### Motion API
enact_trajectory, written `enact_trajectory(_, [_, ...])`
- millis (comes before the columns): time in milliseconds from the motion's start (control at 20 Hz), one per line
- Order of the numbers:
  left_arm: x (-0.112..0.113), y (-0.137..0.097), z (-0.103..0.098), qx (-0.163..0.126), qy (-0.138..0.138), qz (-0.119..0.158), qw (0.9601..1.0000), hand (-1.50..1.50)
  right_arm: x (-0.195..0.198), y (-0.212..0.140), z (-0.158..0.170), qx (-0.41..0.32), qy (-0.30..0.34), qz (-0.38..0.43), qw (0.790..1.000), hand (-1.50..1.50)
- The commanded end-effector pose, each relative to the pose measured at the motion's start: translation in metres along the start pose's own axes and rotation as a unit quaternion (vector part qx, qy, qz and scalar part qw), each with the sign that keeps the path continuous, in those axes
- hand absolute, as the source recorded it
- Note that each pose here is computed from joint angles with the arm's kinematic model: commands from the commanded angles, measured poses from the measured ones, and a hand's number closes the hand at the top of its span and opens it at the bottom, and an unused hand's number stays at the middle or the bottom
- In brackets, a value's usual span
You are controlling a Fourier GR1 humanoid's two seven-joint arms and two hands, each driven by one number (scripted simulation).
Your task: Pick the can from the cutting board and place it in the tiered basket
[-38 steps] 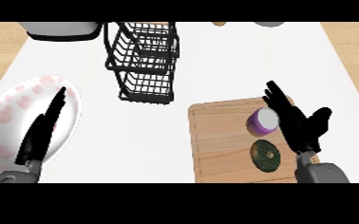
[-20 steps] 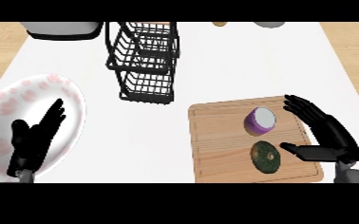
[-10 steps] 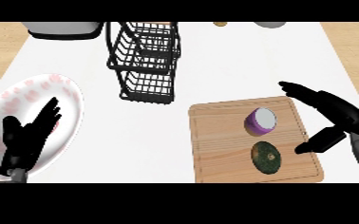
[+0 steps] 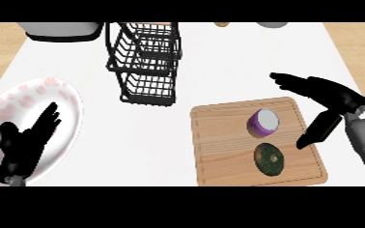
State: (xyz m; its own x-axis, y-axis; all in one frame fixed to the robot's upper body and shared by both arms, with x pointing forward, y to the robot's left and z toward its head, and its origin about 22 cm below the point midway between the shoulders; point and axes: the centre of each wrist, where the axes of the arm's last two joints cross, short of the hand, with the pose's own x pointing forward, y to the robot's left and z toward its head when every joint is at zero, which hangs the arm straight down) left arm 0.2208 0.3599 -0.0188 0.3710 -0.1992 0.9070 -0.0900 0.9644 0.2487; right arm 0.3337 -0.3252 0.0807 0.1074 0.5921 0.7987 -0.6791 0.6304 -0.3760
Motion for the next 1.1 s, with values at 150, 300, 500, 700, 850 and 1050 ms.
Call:
enact_trajectory(150, [0.002, 0.008, 0.001, 0.013, 0.003, -0.003, 0.9999, 0.00, 0.008, -0.005, 0.006, 0.023, 0.071, 0.038, 0.996, -1.50])
enact_trajectory(300, [-0.002, 0.010, -0.012, 0.007, 0.005, 0.010, 0.9999, 0.00, -0.003, -0.005, -0.004, 0.033, 0.095, 0.055, 0.993, -1.50])
enact_trajectory(500, [0.003, 0.000, 0.013, 0.009, -0.005, -0.002, 0.9999, 0.00, -0.021, -0.002, -0.007, 0.015, 0.107, 0.031, 0.994, -1.50])
enact_trajectory(700, [0.014, -0.010, -0.014, 0.001, -0.002, 0.008, 1.0000, 0.00, -0.040, -0.011, 0.005, 0.051, 0.111, 0.020, 0.992, -1.50])
enact_trajectory(850, [0.005, 0.015, 0.015, 0.009, -0.004, -0.005, 0.9999, 0.00, -0.019, -0.001, 0.002, 0.047, 0.099, 0.018, 0.994, -1.50])
enact_trajectory(1050, [-0.010, 0.013, 0.010, -0.004, 0.000, 0.005, 1.0000, 0.00, -0.047, -0.001, -0.003, 0.050, 0.096, 0.010, 0.994, -1.50])
